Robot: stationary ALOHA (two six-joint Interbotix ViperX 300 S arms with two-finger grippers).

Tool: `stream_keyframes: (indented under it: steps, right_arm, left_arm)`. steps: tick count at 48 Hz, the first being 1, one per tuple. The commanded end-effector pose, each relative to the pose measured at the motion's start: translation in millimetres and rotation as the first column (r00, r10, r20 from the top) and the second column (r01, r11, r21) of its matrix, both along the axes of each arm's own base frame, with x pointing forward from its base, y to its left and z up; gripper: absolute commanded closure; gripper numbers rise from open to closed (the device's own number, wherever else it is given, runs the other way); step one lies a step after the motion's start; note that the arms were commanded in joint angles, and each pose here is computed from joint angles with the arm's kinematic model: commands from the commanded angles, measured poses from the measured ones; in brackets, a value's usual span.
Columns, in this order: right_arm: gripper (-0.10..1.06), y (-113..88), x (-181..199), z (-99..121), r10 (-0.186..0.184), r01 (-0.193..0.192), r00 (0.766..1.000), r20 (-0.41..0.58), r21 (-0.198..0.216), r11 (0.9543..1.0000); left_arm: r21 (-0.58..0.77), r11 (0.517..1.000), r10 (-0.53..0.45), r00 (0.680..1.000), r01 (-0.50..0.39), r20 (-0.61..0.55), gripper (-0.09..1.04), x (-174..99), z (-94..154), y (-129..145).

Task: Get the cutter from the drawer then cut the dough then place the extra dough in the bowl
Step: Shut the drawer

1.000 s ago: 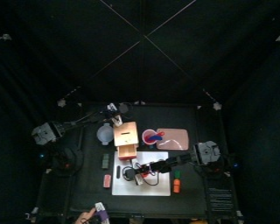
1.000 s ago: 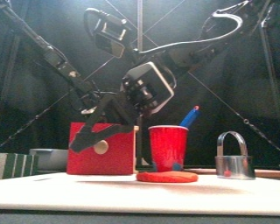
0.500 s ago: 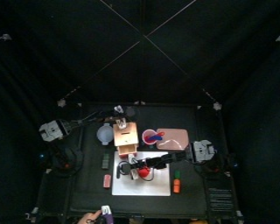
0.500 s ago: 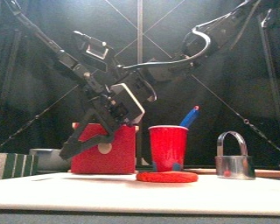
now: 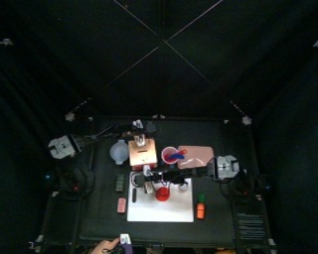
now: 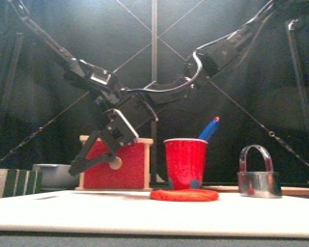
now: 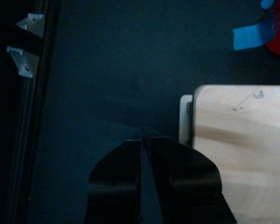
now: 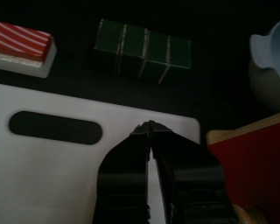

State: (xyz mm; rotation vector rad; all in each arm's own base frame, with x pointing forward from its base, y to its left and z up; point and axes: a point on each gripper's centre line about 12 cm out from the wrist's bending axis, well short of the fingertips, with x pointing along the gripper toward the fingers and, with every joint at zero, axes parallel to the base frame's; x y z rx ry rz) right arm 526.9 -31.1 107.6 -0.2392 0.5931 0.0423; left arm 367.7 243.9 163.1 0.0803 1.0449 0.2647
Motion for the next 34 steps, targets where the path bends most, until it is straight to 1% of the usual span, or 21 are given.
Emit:
stream_keyframes:
  steps: [1,13,19,25,27,34]
  right_arm:
    - [0.69,-16.9,8.1,23.4,-0.027,0.027,0.998,0.059,-0.007,0.9996]
    - [0.69,-43.4,10.4,28.0,-0.053,0.055,0.996,0.074,-0.038,0.9977]
    - [0.69,-54.3,10.2,29.3,-0.070,0.074,0.994,0.078,-0.041,0.9964]
    - [0.69,-56.4,7.7,30.2,-0.076,0.079,0.994,0.077,-0.040,0.9961]
    - [0.69,-52.9,6.4,30.0,-0.074,0.077,0.995,0.074,-0.033,0.9965]
    - [0.69,-49.4,0.0,28.1,-0.072,0.073,0.996,0.060,-0.029,0.9969]
  left_arm:
    - [0.031,0.999,-0.021,0.999,0.020,0.035,0.44,13.9,14.5,2.0]
    - [0.038,0.999,-0.026,0.999,0.024,0.042,0.44,19.7,13.7,5.0]
    - [0.040,0.999,-0.034,0.998,0.032,0.048,0.44,24.8,14.4,3.2]
    - [0.037,0.999,-0.039,0.998,0.037,0.044,0.44,26.3,12.9,0.8]
    - [0.037,0.999,-0.040,0.998,0.038,0.046,0.44,26.8,13.0,0.2]
    - [0.028,0.999,-0.043,0.997,0.042,0.056,0.44,30.1,14.5,-5.3]
